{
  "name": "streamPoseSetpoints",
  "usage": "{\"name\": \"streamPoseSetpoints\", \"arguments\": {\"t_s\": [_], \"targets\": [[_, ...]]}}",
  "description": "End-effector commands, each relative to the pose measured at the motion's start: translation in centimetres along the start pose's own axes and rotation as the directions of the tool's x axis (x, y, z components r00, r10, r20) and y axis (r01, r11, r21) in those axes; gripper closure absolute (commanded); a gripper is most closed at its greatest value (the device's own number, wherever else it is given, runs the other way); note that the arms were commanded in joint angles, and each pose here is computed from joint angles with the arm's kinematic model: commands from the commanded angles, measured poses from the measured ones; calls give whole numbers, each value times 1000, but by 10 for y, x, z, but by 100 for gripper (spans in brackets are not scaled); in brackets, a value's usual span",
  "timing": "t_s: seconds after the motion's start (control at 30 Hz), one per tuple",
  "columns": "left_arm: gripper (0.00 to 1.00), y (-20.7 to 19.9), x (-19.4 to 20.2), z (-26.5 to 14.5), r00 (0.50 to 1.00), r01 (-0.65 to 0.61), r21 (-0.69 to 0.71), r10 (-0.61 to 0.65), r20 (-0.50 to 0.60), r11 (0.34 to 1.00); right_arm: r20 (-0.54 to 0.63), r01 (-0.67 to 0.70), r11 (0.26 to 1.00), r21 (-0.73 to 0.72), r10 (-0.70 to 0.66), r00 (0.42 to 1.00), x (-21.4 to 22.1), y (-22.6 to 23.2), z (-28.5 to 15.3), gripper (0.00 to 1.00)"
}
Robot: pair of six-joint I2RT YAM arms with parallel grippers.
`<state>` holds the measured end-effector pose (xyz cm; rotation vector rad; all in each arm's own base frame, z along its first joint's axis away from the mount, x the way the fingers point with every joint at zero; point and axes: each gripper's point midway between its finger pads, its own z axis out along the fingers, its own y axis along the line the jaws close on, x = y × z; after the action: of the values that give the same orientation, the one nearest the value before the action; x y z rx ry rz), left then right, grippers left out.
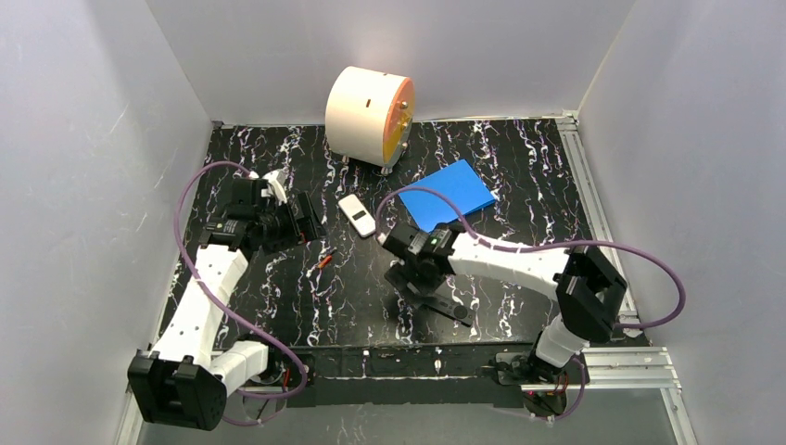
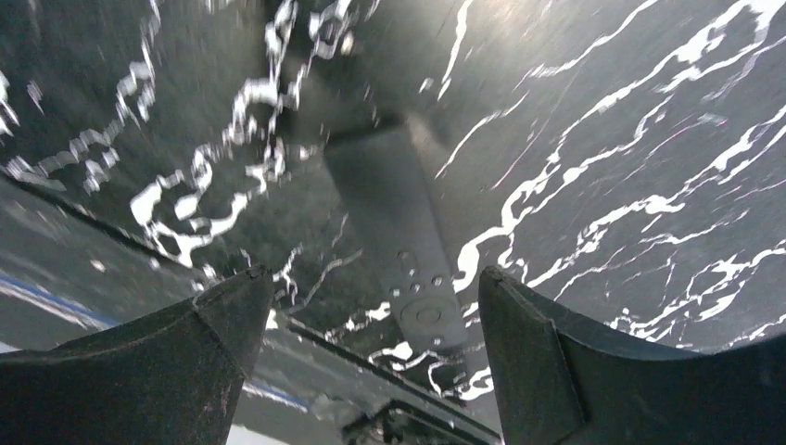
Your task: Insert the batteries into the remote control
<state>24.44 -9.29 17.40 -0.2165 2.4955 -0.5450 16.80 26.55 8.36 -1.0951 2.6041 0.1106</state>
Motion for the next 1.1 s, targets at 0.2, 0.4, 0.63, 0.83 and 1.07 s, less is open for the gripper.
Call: {"name": "streamPoseSetpoints", "arguments": {"t_s": [0.2,0.4,0.63,0.83,1.07], "targets": [[2,-6,-6,10,1000,15,30,-15,-8,999,-236,262,964,39,-246,940,52,-5,29,12],[2,-3,-15,6,1000,11,-1,-11,17,1000,-222,305,952,19,-294,930,37,2,50,17],[1,-6,-17,2,1000,1,10,-1,22,1000,-214,278,955,-103,-294,932,42,9,58,37],[1,-7,-16,4,1000,4,16,-5,16,1000,-213,230,958,-172,-264,941,45,7,66,46],[2,-15,-17,3,1000,17,57,-18,12,998,-102,225,972,-62,-231,968,17,-6,63,83]]}}
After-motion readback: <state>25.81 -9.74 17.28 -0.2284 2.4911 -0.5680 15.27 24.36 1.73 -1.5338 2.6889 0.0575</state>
